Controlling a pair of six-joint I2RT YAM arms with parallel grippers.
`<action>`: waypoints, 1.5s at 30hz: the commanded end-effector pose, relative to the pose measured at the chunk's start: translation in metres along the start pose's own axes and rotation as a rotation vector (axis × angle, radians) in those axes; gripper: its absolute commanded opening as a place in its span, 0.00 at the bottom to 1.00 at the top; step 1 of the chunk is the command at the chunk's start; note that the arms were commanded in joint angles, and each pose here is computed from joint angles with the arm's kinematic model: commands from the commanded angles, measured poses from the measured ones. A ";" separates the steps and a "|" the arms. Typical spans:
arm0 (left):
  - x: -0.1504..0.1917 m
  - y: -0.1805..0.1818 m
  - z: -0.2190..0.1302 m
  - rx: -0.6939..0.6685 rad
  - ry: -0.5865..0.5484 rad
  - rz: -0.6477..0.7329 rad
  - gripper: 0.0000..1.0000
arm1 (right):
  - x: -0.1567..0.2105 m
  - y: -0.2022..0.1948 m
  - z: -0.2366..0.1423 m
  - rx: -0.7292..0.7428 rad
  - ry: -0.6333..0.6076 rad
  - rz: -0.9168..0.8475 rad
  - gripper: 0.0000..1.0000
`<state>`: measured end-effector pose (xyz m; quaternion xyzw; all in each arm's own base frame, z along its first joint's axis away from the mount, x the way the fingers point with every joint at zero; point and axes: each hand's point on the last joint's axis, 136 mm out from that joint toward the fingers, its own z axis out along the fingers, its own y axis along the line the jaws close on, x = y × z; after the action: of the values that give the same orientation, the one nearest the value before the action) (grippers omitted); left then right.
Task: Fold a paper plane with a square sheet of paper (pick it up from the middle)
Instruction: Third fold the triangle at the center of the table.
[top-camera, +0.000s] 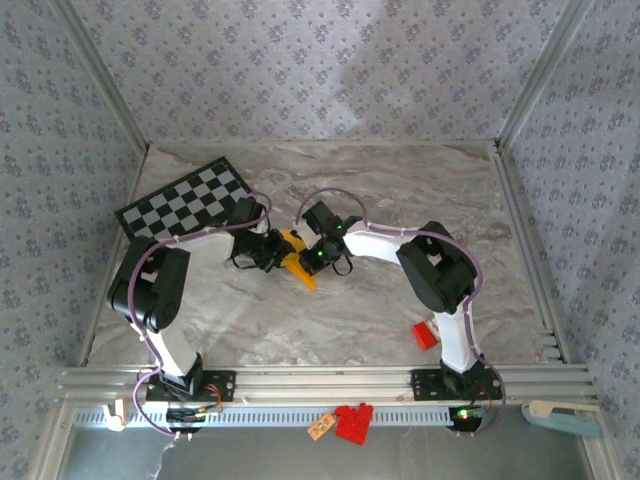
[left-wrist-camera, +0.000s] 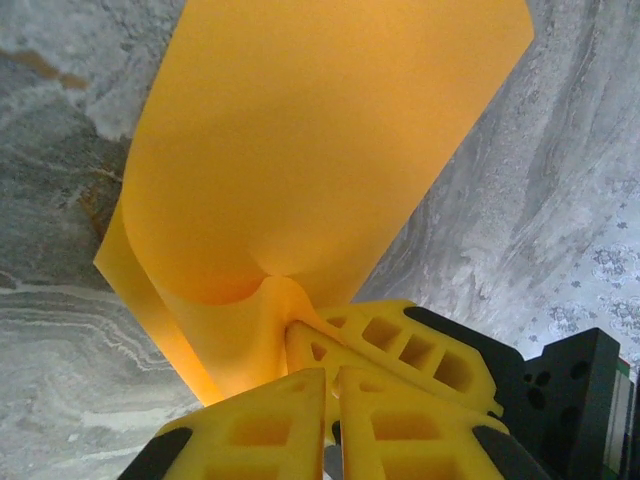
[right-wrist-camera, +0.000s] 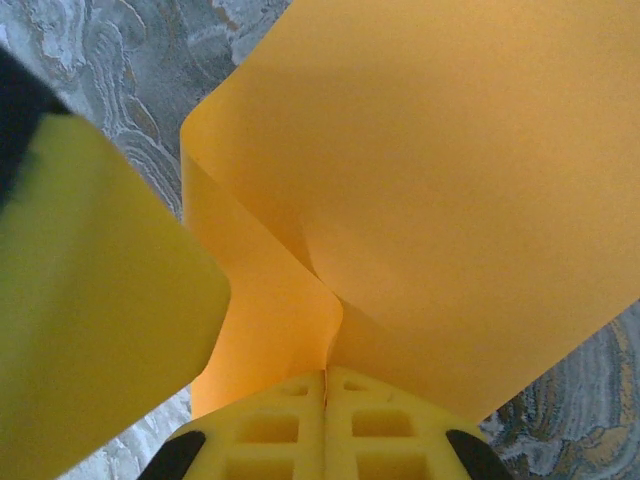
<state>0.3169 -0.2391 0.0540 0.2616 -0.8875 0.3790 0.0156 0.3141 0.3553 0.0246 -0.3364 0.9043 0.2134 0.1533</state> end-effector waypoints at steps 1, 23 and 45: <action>0.002 0.008 0.008 -0.013 0.016 -0.004 0.12 | 0.028 -0.012 0.015 0.033 0.109 0.048 0.01; -0.004 0.049 0.013 -0.183 -0.015 0.009 0.10 | 0.032 -0.017 0.018 0.049 0.134 0.066 0.01; -0.003 0.067 0.014 -0.281 0.001 -0.018 0.10 | 0.007 -0.010 -0.003 0.003 0.079 0.133 0.11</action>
<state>0.3070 -0.2214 0.0184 0.2527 -0.9184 0.3032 0.0283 0.3169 0.3554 0.0261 -0.3128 0.9148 0.2152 0.1378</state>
